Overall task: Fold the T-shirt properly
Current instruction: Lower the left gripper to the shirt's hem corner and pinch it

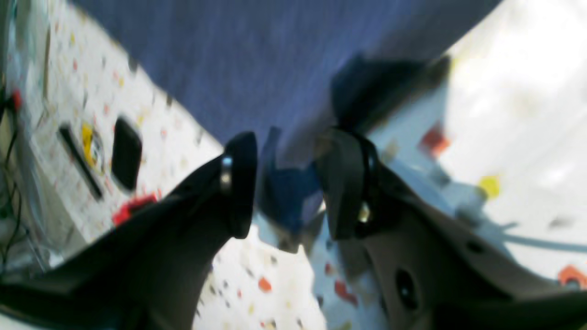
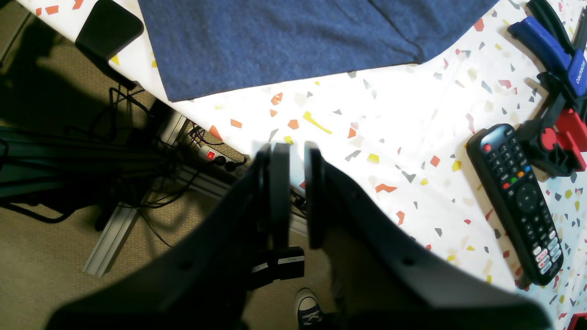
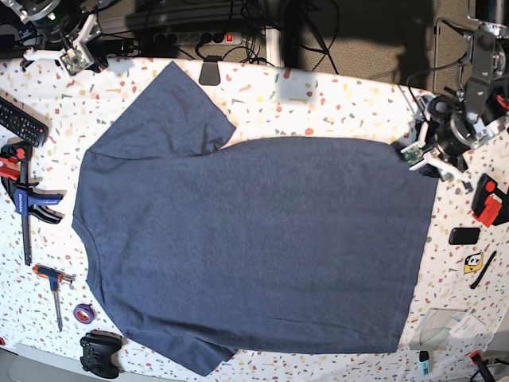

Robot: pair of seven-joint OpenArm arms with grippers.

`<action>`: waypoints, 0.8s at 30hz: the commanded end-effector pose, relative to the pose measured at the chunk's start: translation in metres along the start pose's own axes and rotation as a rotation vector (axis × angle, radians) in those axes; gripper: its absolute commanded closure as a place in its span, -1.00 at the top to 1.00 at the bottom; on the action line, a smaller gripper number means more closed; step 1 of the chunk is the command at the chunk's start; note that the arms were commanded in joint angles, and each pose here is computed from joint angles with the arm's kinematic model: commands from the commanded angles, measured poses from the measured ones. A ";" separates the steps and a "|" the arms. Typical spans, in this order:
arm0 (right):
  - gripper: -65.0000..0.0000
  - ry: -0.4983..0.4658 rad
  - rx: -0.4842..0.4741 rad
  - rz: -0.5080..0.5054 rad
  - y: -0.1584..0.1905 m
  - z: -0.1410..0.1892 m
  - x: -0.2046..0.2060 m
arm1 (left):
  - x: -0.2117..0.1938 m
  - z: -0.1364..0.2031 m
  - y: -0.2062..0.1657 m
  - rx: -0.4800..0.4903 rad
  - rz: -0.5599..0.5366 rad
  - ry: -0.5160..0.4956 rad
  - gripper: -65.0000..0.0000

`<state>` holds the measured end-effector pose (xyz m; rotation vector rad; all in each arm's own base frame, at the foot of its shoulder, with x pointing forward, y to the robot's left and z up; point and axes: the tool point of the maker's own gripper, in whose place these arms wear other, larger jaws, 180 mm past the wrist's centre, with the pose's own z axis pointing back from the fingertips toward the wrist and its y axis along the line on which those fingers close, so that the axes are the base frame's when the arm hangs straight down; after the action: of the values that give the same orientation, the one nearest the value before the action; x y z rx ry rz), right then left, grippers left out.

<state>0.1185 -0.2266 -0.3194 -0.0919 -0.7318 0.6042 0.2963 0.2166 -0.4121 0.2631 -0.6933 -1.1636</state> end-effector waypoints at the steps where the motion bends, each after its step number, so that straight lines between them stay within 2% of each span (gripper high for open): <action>1: -0.80 -0.018 -0.007 0.009 -0.002 0.003 0.006 | 0.002 0.002 0.013 0.029 -0.014 -0.002 -0.24; 9: -0.80 0.019 -0.007 0.009 -0.002 0.003 -0.001 | -0.017 -0.010 0.005 -0.013 0.002 0.067 -0.29; 12: -0.80 0.020 -0.008 0.009 -0.002 0.003 -0.001 | -0.037 -0.016 -0.009 -0.058 0.034 0.114 -0.46; 17: -0.80 0.018 -0.009 0.015 -0.003 0.003 0.000 | -0.053 -0.019 -0.028 -0.107 0.081 0.145 -0.99; 18: -0.79 0.023 -0.012 0.033 -0.004 0.003 -0.001 | -0.054 -0.018 -0.031 -0.111 0.080 0.148 -1.00; 20: -0.60 0.032 -0.001 0.105 -0.005 0.002 -0.001 | -0.056 -0.018 -0.034 -0.117 0.079 0.152 -1.00; 24: 0.09 0.022 -0.008 0.194 -0.017 -0.002 0.007 | -0.061 -0.016 -0.040 -0.129 0.080 0.176 -1.00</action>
<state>0.1280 -0.2390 -0.3191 -0.1758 -0.6807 0.7637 0.2872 0.2251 -0.4501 0.1633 -0.6512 -1.0603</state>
